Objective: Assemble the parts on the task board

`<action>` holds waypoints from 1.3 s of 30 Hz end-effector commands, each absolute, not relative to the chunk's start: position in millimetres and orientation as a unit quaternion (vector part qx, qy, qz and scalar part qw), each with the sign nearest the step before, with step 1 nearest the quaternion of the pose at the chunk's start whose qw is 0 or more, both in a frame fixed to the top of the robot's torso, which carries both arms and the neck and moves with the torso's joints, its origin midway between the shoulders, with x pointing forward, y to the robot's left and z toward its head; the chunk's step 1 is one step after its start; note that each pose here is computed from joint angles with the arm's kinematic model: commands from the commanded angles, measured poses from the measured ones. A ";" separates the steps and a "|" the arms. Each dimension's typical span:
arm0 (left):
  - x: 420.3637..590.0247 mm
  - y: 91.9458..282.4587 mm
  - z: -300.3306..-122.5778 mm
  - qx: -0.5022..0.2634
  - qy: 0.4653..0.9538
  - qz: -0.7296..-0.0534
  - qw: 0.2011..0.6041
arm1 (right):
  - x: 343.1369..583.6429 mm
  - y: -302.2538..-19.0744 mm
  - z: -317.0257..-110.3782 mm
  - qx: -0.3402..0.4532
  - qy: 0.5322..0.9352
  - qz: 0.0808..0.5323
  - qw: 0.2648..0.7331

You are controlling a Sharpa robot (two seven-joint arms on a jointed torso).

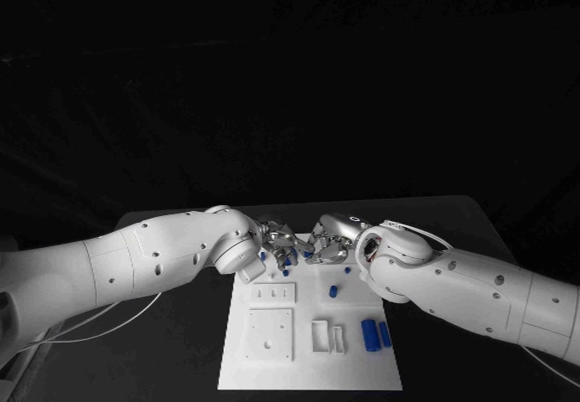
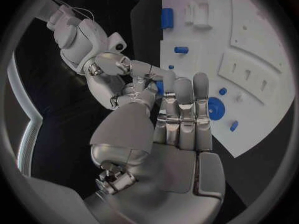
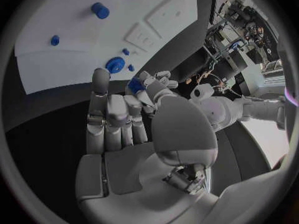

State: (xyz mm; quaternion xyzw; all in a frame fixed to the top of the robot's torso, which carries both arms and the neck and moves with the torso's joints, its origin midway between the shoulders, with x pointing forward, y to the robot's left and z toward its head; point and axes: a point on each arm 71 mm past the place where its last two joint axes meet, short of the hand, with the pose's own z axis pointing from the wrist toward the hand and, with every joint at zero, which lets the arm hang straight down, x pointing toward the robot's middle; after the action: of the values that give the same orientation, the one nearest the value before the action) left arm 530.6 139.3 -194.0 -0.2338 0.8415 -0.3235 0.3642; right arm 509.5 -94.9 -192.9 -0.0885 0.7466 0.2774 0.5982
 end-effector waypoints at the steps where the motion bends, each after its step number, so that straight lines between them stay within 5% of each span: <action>1: 530.4 138.2 -193.6 -0.228 0.840 -0.320 0.373 | 510.4 -96.7 -193.3 -0.088 0.746 0.276 0.599; 15: 533.6 147.4 -194.9 -0.224 0.838 -0.295 0.401 | 512.9 -109.4 -193.2 -0.068 0.741 0.297 0.598; 29: 532.0 167.1 -210.0 -0.206 0.853 -0.253 0.408 | 518.8 -167.5 -187.7 0.021 0.714 0.351 0.605; 39: 528.5 177.5 -223.4 -0.172 0.863 -0.223 0.419 | 538.3 -212.6 -158.0 0.126 0.678 0.396 0.606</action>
State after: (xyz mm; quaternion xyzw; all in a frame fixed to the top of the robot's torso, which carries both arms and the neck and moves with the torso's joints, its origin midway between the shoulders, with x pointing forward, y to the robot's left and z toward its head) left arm 529.1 177.9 -222.1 -0.1999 0.8580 -0.2342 0.4110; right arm 536.1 -208.7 -163.2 0.0786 0.6974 0.3483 0.6214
